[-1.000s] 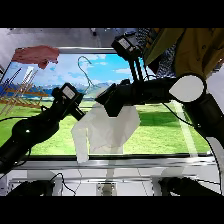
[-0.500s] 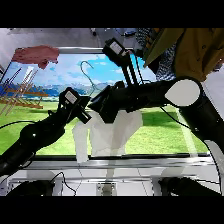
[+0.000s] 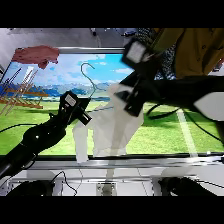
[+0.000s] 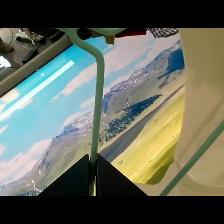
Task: Fold the clothes and pants, and hang the long-sleeved shirts on hangers.
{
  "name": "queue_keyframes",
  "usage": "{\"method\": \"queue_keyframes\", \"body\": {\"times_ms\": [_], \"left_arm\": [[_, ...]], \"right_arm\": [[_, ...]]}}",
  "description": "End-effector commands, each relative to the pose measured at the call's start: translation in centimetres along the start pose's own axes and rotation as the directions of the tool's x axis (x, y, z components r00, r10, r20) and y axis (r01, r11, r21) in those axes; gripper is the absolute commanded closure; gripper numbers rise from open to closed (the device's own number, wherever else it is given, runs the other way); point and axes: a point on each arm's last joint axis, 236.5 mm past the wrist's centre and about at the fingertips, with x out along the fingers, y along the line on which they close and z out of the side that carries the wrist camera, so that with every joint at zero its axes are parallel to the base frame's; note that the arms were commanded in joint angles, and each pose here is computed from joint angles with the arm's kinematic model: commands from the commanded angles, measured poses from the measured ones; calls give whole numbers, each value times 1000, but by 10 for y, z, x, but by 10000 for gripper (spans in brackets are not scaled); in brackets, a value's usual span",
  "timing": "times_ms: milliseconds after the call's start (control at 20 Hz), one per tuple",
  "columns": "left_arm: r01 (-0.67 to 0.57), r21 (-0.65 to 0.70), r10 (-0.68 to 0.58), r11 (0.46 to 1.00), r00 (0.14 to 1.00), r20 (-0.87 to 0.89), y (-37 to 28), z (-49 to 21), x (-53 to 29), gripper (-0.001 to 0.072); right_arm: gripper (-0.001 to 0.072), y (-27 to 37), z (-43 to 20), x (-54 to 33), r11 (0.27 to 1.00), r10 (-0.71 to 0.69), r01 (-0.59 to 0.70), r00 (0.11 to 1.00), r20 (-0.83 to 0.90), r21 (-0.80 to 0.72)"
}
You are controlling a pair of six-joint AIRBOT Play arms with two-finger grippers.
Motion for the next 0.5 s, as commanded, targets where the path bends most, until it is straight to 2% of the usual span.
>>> {"method": "queue_keyframes", "body": {"times_ms": [0,200,300,450], "left_arm": [[0,29,-1,1000,1000,27,-6,2,1,682],[36,86,-42,996,997,69,-27,17,0,682],[43,89,-50,995,996,73,-30,18,-1,682],[43,95,-49,995,996,71,-30,18,0,682]], "right_arm": [[288,-43,-24,-24,991,-131,131,990,-53,-15],[287,-13,-55,12,996,68,-76,988,-142,-50],[286,9,-59,29,978,183,-195,972,-144,-73],[286,42,-65,37,937,340,-348,928,-152,-24]]}}
